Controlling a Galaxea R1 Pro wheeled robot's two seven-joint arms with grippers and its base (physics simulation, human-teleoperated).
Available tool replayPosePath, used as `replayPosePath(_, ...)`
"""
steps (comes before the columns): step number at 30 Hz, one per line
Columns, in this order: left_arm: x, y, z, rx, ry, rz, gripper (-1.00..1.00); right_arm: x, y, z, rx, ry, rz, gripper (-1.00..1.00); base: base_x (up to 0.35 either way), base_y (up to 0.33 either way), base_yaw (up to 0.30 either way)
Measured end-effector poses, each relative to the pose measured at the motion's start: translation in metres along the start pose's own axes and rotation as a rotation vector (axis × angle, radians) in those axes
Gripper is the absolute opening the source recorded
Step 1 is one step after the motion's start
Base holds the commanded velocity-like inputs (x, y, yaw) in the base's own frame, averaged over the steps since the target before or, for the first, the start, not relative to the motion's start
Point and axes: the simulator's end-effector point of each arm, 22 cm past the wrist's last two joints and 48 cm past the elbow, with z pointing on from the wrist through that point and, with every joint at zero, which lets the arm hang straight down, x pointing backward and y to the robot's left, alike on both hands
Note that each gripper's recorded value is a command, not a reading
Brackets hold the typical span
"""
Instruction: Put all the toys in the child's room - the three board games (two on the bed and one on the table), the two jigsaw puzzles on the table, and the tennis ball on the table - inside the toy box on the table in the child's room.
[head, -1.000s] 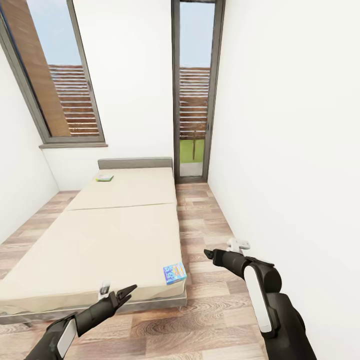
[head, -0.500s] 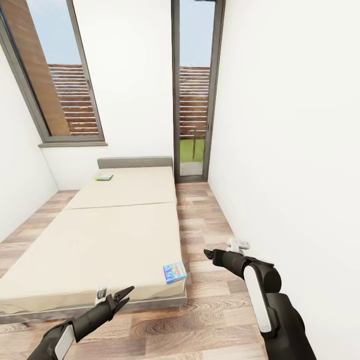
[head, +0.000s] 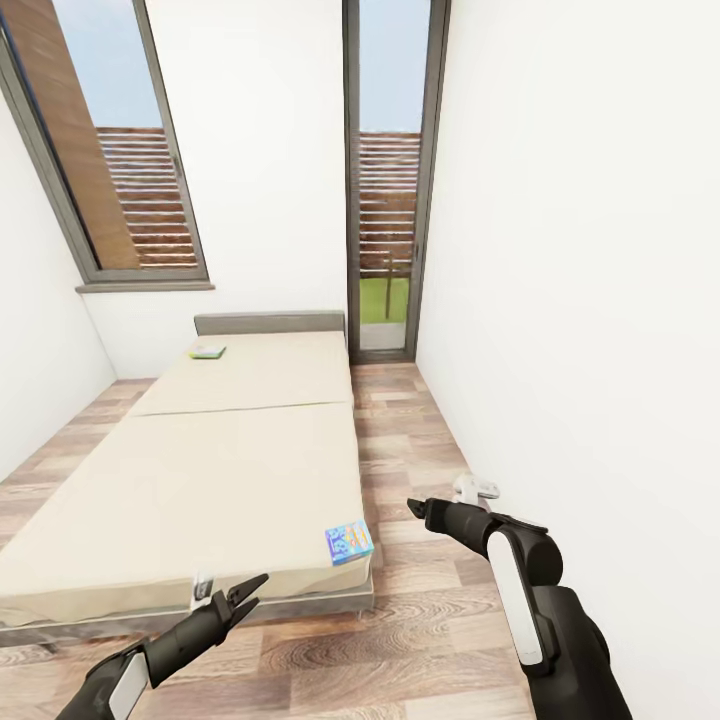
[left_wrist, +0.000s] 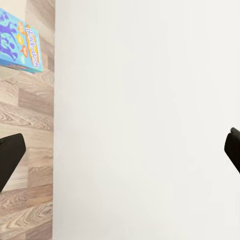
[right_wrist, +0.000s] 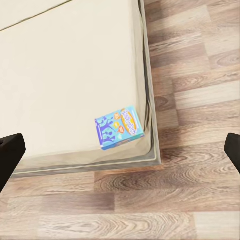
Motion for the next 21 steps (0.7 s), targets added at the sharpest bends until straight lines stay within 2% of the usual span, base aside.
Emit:
replayPosePath(13, -0.002, 0.013, 0.0, 0.018, -0.003, -0.001, 1.0, 0.012, -0.008, 0.012, 0.002, 0.004, -0.001, 1.0, 0.0, 0.0, 0.0)
replayPosePath(17, -0.008, 0.013, -0.007, 0.05, -0.007, 0.004, 1.0, 0.016, -0.009, 0.015, 0.001, 0.004, -0.001, 1.0, 0.0, 0.0, 0.0)
replayPosePath(21, -0.009, 0.001, -0.012, 0.131, 0.003, -0.019, 1.0, 0.019, -0.01, 0.019, -0.002, -0.001, -0.001, 1.0, 0.0, 0.0, 0.0)
